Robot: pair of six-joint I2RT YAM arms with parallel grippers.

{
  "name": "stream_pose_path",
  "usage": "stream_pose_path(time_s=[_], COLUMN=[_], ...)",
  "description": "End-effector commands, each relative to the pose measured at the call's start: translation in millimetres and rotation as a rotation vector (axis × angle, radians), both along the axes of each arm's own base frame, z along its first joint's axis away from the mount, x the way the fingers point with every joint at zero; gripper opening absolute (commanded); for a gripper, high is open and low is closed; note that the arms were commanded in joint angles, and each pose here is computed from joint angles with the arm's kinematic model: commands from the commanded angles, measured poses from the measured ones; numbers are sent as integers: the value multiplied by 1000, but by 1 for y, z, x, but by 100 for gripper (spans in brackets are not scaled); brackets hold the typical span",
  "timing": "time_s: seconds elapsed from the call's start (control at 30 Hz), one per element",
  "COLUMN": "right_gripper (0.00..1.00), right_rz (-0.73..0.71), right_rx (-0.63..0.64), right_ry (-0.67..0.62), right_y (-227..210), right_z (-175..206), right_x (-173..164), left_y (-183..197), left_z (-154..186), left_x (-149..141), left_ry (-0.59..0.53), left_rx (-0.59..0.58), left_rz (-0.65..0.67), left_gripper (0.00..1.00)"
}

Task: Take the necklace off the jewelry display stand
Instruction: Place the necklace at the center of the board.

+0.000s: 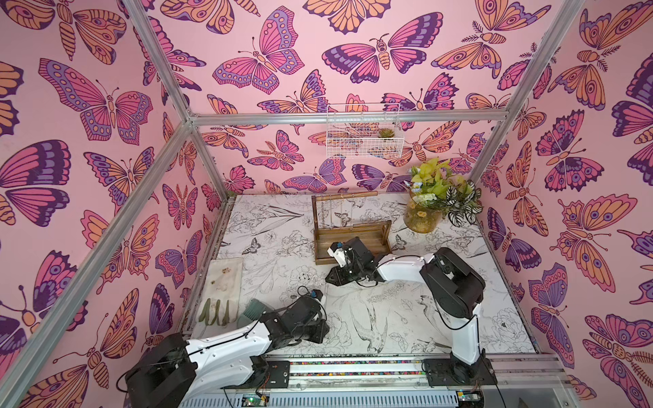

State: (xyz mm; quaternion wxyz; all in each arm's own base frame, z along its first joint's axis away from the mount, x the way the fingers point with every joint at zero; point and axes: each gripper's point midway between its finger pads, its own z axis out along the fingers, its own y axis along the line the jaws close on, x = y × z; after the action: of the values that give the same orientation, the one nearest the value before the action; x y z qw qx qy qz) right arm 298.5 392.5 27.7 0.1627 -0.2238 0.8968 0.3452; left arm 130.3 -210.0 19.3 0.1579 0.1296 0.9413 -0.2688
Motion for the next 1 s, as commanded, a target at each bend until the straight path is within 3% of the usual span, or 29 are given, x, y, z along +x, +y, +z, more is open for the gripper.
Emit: stream_pose_path(time_s=[0.0, 0.33, 0.53, 0.57, 0.97], right_gripper=[34, 34, 36, 37, 58], right_rz=[-9, -8, -9, -9, -43], right_rx=[-3, 2, 16, 17, 34], right_ry=[-12, -10, -23, -24, -59], right_y=[1, 1, 2, 2, -15], right_z=[5, 5, 15, 17, 65], right_x=[8, 8, 9, 8, 10], left_y=[7, 17, 20, 13, 8], left_z=[-6, 3, 13, 30, 73], left_x=[-5, -5, -5, 1, 27], left_ry=[16, -3, -33, -67, -192], left_rx=[40, 68, 62, 31, 30], left_rz=[-4, 9, 5, 1, 18], left_gripper=[30, 41, 53, 55, 77])
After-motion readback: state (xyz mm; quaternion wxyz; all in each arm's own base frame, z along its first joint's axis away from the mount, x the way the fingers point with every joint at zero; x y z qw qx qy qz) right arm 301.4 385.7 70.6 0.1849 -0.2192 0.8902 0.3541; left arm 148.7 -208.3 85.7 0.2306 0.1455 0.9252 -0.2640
